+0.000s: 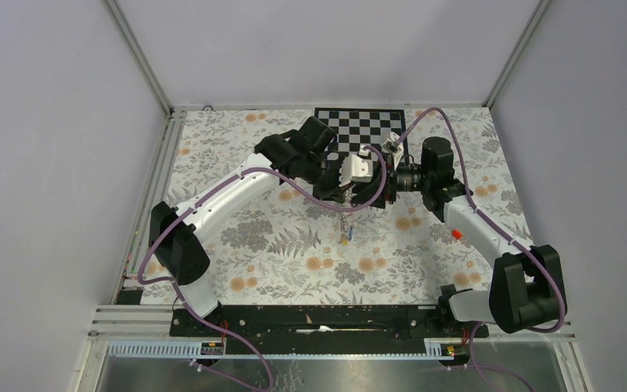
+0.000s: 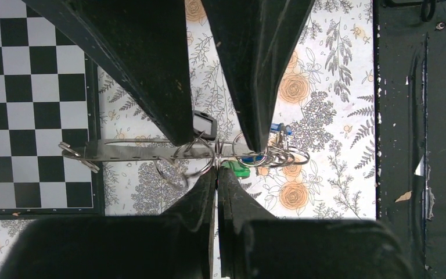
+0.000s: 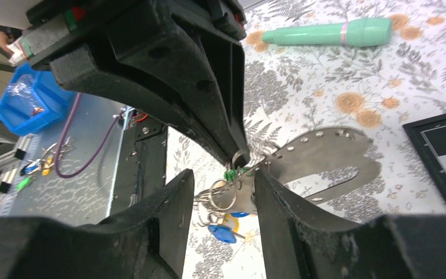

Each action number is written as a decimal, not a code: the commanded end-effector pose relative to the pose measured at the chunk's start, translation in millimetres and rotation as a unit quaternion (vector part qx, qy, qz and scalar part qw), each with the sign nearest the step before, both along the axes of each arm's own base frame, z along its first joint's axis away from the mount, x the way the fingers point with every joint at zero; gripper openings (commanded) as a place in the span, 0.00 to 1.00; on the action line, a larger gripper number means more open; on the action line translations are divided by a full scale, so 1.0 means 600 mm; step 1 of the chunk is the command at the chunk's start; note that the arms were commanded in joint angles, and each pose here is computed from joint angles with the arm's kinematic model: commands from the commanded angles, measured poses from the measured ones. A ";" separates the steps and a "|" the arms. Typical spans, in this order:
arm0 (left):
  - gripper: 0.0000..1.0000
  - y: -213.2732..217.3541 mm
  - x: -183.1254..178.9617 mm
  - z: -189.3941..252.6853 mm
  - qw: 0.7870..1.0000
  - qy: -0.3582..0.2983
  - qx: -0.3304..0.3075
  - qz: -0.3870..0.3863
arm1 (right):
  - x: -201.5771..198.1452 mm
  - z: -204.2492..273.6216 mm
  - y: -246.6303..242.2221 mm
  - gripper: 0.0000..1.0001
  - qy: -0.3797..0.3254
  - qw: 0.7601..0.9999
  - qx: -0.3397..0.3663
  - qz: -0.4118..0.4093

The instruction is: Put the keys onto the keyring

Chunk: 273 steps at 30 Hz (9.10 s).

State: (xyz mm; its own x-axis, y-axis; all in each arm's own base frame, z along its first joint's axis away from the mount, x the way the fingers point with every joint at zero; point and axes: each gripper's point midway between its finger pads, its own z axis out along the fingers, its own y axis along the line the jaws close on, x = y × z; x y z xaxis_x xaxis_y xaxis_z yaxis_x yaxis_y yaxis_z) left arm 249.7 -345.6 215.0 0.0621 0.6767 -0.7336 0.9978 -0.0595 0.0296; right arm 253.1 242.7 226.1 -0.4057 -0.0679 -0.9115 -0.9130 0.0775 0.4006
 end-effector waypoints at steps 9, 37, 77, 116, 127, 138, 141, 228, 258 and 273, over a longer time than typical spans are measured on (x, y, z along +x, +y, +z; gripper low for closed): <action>0.00 -0.010 -0.007 0.078 0.997 0.005 -0.073 -0.021 | 0.017 0.012 -0.022 0.51 -0.077 0.996 -0.041 -0.027; 0.00 -0.022 -0.002 0.073 0.993 0.072 -0.092 -0.014 | -0.004 0.062 0.005 0.45 -0.053 0.998 0.011 0.024; 0.00 -0.025 0.001 0.078 0.990 0.094 -0.102 -0.010 | -0.006 0.020 0.013 0.13 -0.050 0.998 -0.016 0.018; 0.21 0.006 -0.002 0.126 0.961 0.171 -0.208 -0.057 | 0.009 0.120 0.017 0.00 -0.029 0.995 0.092 0.010; 0.32 0.009 0.004 0.105 0.966 0.162 -0.195 -0.050 | 0.007 0.125 0.015 0.00 -0.030 0.995 0.095 0.010; 0.22 0.010 0.011 0.103 0.968 0.157 -0.193 -0.043 | 0.007 0.127 0.011 0.00 -0.032 0.995 0.096 0.007; 0.16 0.006 0.013 0.102 0.965 0.166 -0.195 -0.046 | 0.008 0.128 0.011 0.00 -0.032 0.995 0.097 0.006; 0.00 -0.005 0.024 0.096 0.969 0.164 -0.180 -0.033 | 0.000 0.093 -0.003 0.00 -0.052 0.996 0.073 0.006; 0.07 -0.007 0.008 0.045 0.976 0.180 -0.122 -0.020 | 0.006 0.092 -0.002 0.00 -0.046 0.996 0.071 0.001; 0.37 -0.008 0.002 0.106 0.977 0.127 -0.168 -0.046 | 0.005 0.088 -0.004 0.00 -0.045 0.997 0.068 -0.001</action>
